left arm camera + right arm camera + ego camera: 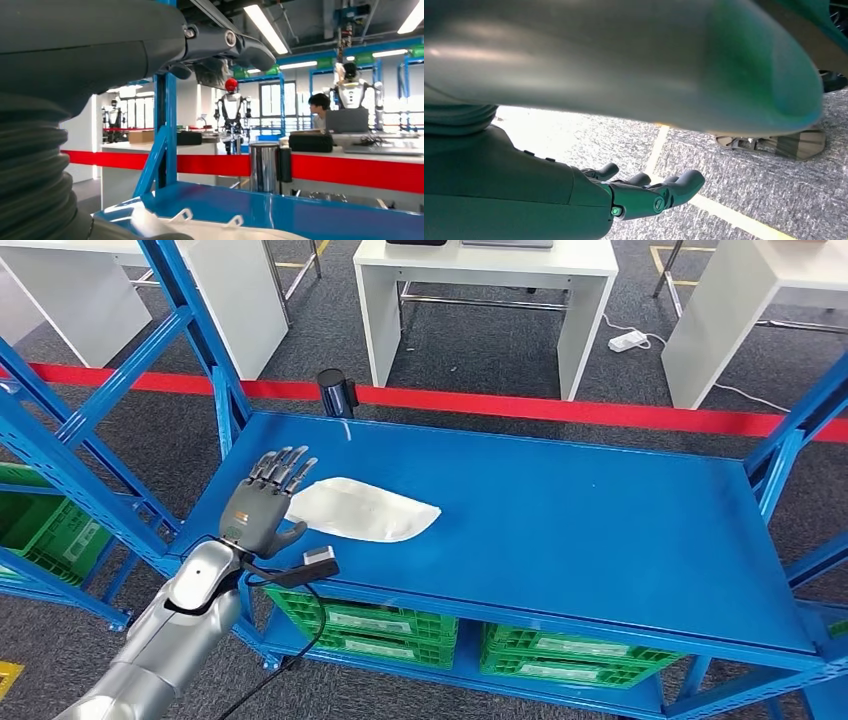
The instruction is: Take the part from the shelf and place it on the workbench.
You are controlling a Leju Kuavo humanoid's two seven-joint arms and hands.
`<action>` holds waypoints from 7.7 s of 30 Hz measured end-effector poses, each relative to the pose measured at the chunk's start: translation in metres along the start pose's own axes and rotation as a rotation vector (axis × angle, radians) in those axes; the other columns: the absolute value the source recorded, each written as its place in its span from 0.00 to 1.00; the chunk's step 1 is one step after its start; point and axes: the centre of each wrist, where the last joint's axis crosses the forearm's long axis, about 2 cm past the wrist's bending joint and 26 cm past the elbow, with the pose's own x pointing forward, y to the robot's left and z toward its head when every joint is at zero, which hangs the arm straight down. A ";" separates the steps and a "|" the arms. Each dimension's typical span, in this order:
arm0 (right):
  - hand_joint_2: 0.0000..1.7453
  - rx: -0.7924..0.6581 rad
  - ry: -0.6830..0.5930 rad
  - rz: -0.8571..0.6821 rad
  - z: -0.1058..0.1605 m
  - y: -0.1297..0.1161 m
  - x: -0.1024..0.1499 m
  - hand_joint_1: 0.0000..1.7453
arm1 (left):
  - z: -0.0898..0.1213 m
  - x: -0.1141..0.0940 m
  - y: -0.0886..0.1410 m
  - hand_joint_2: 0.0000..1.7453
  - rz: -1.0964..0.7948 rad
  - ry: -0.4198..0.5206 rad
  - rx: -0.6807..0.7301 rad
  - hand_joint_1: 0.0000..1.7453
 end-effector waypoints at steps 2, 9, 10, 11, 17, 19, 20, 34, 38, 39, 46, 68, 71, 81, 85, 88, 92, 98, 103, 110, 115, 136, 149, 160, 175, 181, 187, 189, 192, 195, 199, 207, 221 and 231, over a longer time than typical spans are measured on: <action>0.00 0.000 0.000 0.002 0.000 0.000 0.000 0.00 | -0.005 0.000 -0.004 1.00 0.002 0.003 -0.011 0.00; 0.00 -0.004 0.004 0.003 0.000 -0.002 -0.001 0.00 | -0.004 0.004 -0.016 1.00 0.021 0.012 -0.057 0.00; 0.00 -0.004 0.006 0.003 0.000 -0.002 -0.001 0.00 | -0.003 0.005 -0.017 1.00 0.025 0.014 -0.060 0.00; 0.00 -0.004 0.009 0.003 0.000 -0.002 -0.001 0.00 | -0.004 0.005 -0.018 1.00 0.029 0.014 -0.062 0.00; 0.00 -0.005 0.005 0.003 0.000 -0.002 -0.001 0.00 | -0.003 0.008 -0.021 1.00 0.054 0.014 -0.073 0.00; 0.00 -0.005 0.000 0.003 0.000 -0.003 -0.002 0.00 | -0.002 0.008 -0.022 1.00 0.063 0.016 -0.075 0.00; 0.00 -0.005 -0.002 0.003 0.000 -0.003 -0.002 0.00 | -0.001 0.007 -0.023 1.00 0.066 0.018 -0.076 0.00; 0.00 -0.009 -0.003 0.002 0.000 -0.005 -0.002 0.00 | 0.001 0.007 -0.025 1.00 0.083 0.031 -0.083 0.00; 0.00 -0.009 -0.006 0.000 0.000 -0.005 -0.002 0.00 | 0.001 0.006 -0.025 1.00 0.086 0.031 -0.084 0.00; 0.00 -0.009 -0.007 0.000 0.000 -0.005 -0.002 0.00 | 0.001 0.006 -0.025 1.00 0.087 0.030 -0.084 0.00; 0.00 -0.009 -0.008 0.001 0.000 -0.005 -0.002 0.00 | -0.001 0.010 -0.026 1.00 0.097 0.018 -0.083 0.00; 0.00 -0.010 -0.002 0.029 0.000 -0.005 -0.001 0.00 | -0.043 0.085 -0.021 1.00 0.212 -0.135 -0.066 0.00; 0.00 -0.010 0.000 0.028 0.000 -0.005 -0.001 0.00 | -0.044 0.087 -0.021 1.00 0.227 -0.132 -0.063 0.00; 0.00 -0.010 -0.003 0.027 0.000 -0.005 -0.001 0.00 | -0.040 0.087 -0.023 1.00 0.278 -0.114 -0.055 0.00; 0.00 -0.010 -0.011 0.026 0.000 -0.005 -0.001 0.00 | -0.036 0.086 -0.024 1.00 0.296 -0.103 -0.054 0.00; 0.00 -0.010 -0.017 0.024 0.000 -0.005 -0.002 0.00 | -0.032 0.085 -0.025 1.00 0.305 -0.097 -0.055 0.00; 0.00 -0.013 -0.016 0.024 0.000 -0.006 -0.002 0.00 | -0.029 0.084 -0.026 1.00 0.319 -0.086 -0.054 0.00; 0.00 -0.016 -0.016 0.014 0.000 -0.009 -0.002 0.00 | -0.025 0.083 -0.027 1.00 0.340 -0.072 -0.060 0.00; 0.00 -0.017 -0.019 0.013 0.000 -0.009 -0.003 0.00 | -0.020 0.083 -0.028 1.00 0.346 -0.067 -0.062 0.00; 0.00 -0.017 -0.019 0.013 0.000 -0.009 -0.003 0.00 | -0.016 0.080 -0.030 1.00 0.367 -0.039 -0.066 0.00; 0.00 -0.018 -0.019 0.014 0.000 -0.009 -0.003 0.00 | -0.013 0.076 -0.032 1.00 0.388 -0.013 -0.074 0.00; 0.00 -0.019 -0.017 0.025 0.000 -0.010 -0.003 0.00 | -0.007 0.059 -0.041 1.00 0.449 0.054 -0.129 0.00; 0.00 -0.018 -0.016 0.026 0.000 -0.010 -0.003 0.00 | -0.030 0.072 -0.037 1.00 0.461 0.025 -0.104 0.00; 0.00 -0.018 -0.017 0.018 0.000 -0.010 -0.003 0.00 | -0.057 0.091 -0.033 1.00 0.527 0.006 -0.085 0.00; 0.00 -0.017 -0.017 0.006 0.000 -0.010 -0.003 0.00 | -0.054 0.094 -0.044 1.00 0.552 0.060 -0.136 0.00; 0.00 -0.017 -0.018 0.006 0.000 -0.010 -0.003 0.00 | -0.052 0.094 -0.047 1.00 0.559 0.067 -0.147 0.00; 0.00 -0.017 -0.018 0.006 0.000 -0.010 -0.003 0.00 | -0.049 0.093 -0.049 1.00 0.568 0.072 -0.154 1.00; 0.00 -0.017 -0.018 0.006 0.000 -0.010 -0.003 0.00 | -0.049 0.093 -0.049 1.00 0.568 0.068 -0.155 1.00; 0.00 -0.017 -0.018 0.006 0.000 -0.010 -0.003 0.00 | -0.049 0.093 -0.050 1.00 0.565 0.062 -0.157 1.00; 0.00 -0.017 -0.017 0.006 0.000 -0.010 -0.003 0.00 | -0.048 0.092 -0.050 1.00 0.562 0.059 -0.158 1.00; 0.00 -0.017 -0.017 0.006 0.000 -0.010 -0.003 0.00 | -0.048 0.092 -0.050 1.00 0.560 0.059 -0.159 1.00; 0.00 -0.017 -0.017 0.006 0.000 -0.010 -0.003 0.00 | -0.048 0.092 -0.050 1.00 0.559 0.058 -0.159 1.00; 0.00 -0.017 -0.017 0.016 0.000 -0.010 -0.003 0.00 | -0.043 0.086 -0.051 1.00 0.559 0.060 -0.166 1.00; 0.00 -0.017 -0.017 0.014 0.000 -0.010 -0.003 0.00 | -0.039 0.085 -0.051 1.00 0.556 0.043 -0.148 0.51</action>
